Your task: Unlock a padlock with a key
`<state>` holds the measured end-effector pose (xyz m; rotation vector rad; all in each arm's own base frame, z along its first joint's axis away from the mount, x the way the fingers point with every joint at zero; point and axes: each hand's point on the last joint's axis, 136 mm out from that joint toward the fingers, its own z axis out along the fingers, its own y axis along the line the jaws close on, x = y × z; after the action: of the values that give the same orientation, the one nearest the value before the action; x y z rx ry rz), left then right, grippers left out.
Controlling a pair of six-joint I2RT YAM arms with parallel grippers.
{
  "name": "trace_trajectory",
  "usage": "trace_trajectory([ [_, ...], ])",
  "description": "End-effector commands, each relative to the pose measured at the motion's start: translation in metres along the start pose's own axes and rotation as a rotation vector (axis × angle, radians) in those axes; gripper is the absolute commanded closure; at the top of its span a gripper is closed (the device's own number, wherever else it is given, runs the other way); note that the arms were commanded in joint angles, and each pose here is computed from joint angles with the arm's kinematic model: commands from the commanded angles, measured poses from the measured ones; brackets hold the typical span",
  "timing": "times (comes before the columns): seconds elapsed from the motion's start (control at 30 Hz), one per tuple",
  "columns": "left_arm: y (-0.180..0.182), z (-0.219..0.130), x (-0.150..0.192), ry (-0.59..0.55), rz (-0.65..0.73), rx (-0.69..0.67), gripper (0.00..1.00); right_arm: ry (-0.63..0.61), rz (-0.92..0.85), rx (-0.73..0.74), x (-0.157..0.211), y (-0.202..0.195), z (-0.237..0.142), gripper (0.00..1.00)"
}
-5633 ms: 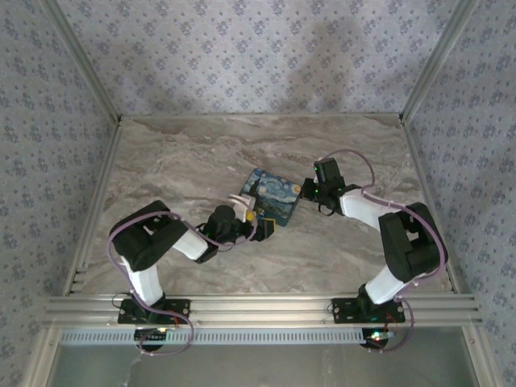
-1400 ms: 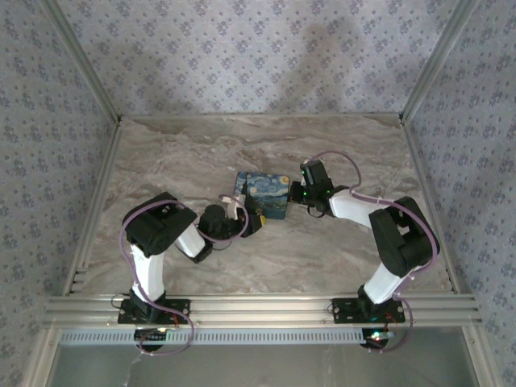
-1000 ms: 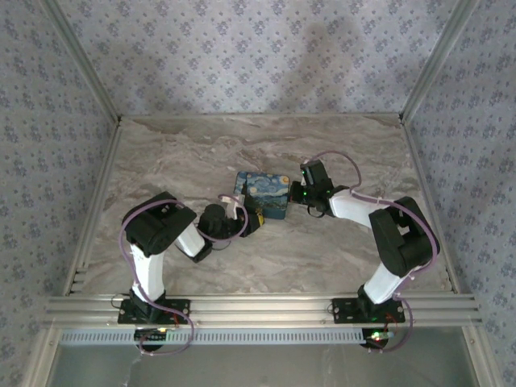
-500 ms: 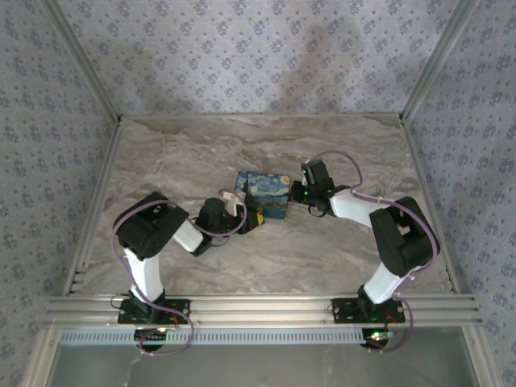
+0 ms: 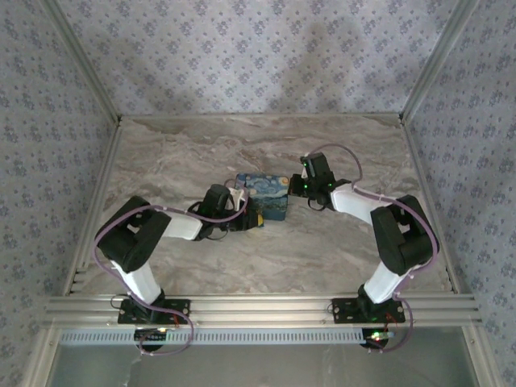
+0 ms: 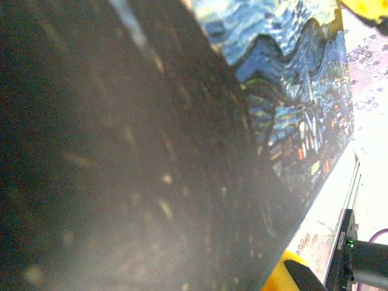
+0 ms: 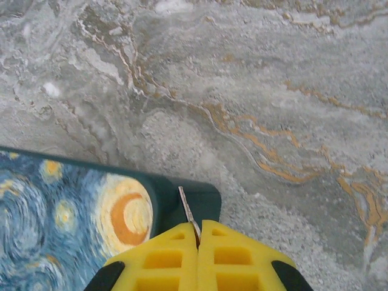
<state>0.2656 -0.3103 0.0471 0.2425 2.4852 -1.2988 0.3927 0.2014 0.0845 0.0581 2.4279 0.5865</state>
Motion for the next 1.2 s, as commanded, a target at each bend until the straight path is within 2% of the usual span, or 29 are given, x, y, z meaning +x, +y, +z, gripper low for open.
trace_trajectory([
  [0.0,0.007,-0.007,0.015,0.073,-0.069,-0.05,0.98,0.016,-0.022,-0.006,-0.004,0.002,0.002,1.0],
  [0.2,-0.002,-0.01,-0.001,0.014,-0.133,-0.042,0.97,0.011,-0.036,-0.001,-0.008,-0.002,-0.005,1.0],
  [0.5,-0.012,-0.013,-0.025,-0.064,-0.163,-0.037,0.98,-0.043,-0.025,-0.062,-0.01,-0.01,-0.045,1.0],
  [0.9,-0.034,-0.016,-0.061,-0.136,-0.195,0.001,0.97,-0.151,-0.019,-0.383,-0.011,0.022,-0.12,1.0],
  [1.17,-0.037,-0.016,-0.072,-0.169,-0.224,0.007,0.98,-0.226,-0.056,-0.524,-0.017,0.05,-0.17,1.0],
])
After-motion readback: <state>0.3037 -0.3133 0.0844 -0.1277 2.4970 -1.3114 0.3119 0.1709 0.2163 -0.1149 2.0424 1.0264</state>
